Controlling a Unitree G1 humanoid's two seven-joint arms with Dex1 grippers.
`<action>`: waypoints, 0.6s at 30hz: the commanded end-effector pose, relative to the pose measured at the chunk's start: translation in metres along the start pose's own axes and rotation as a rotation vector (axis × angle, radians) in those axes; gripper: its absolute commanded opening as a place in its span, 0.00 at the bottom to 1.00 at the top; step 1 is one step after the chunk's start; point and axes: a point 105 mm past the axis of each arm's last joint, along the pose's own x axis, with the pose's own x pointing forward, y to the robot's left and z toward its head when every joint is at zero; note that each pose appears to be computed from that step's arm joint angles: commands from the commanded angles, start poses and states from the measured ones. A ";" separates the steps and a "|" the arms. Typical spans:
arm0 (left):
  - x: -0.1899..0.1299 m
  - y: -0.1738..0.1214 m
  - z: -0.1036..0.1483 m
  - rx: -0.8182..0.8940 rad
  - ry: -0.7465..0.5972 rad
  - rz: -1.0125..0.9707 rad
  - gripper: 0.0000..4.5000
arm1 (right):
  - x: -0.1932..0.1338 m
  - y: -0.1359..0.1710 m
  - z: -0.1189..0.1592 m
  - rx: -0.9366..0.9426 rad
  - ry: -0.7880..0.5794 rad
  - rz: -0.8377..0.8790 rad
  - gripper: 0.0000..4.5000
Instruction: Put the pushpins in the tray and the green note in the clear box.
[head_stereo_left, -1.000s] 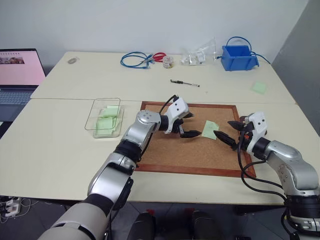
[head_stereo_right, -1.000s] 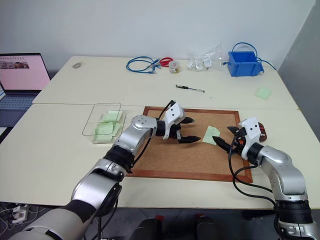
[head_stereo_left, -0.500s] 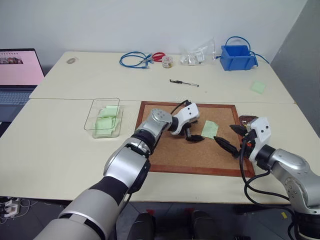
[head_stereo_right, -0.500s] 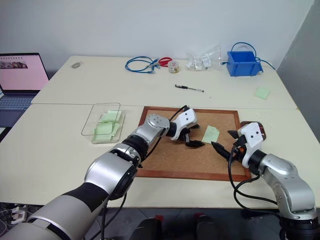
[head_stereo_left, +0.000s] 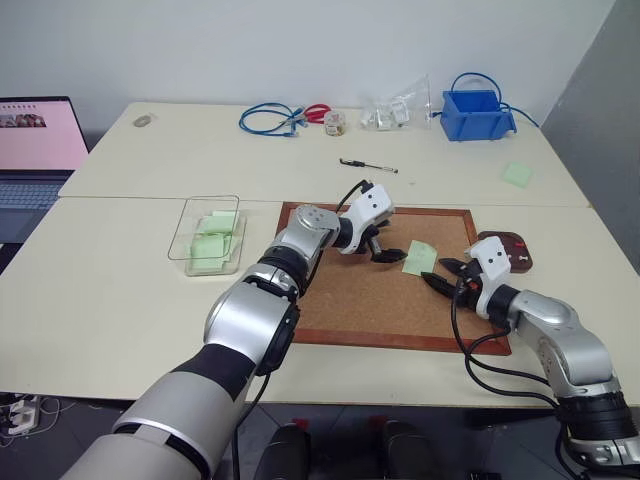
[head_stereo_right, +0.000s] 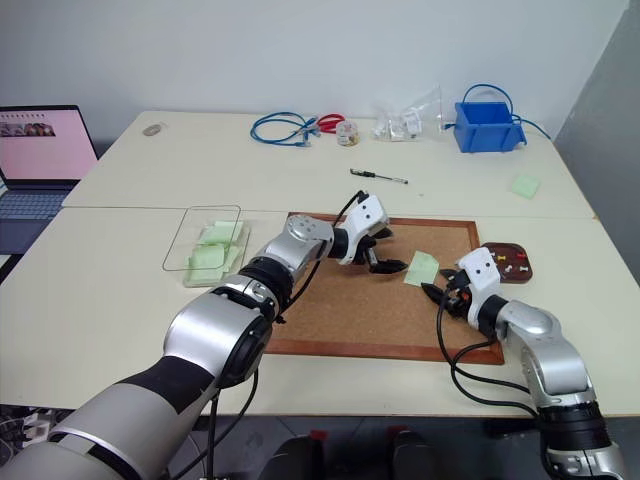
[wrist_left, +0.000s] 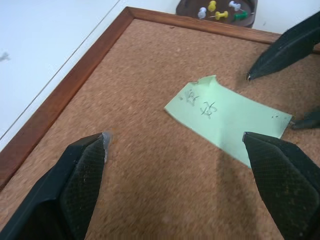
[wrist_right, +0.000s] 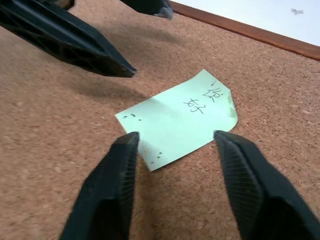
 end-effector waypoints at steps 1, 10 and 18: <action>-0.002 0.000 0.007 0.003 -0.046 -0.010 1.00 | 0.008 0.000 0.013 -0.038 -0.055 0.005 0.36; 0.000 -0.006 0.000 -0.009 -0.073 -0.026 1.00 | 0.011 -0.002 0.005 -0.079 -0.018 0.017 0.00; 0.002 -0.009 0.000 -0.023 -0.085 -0.044 1.00 | 0.015 0.003 -0.007 -0.124 0.037 0.034 0.00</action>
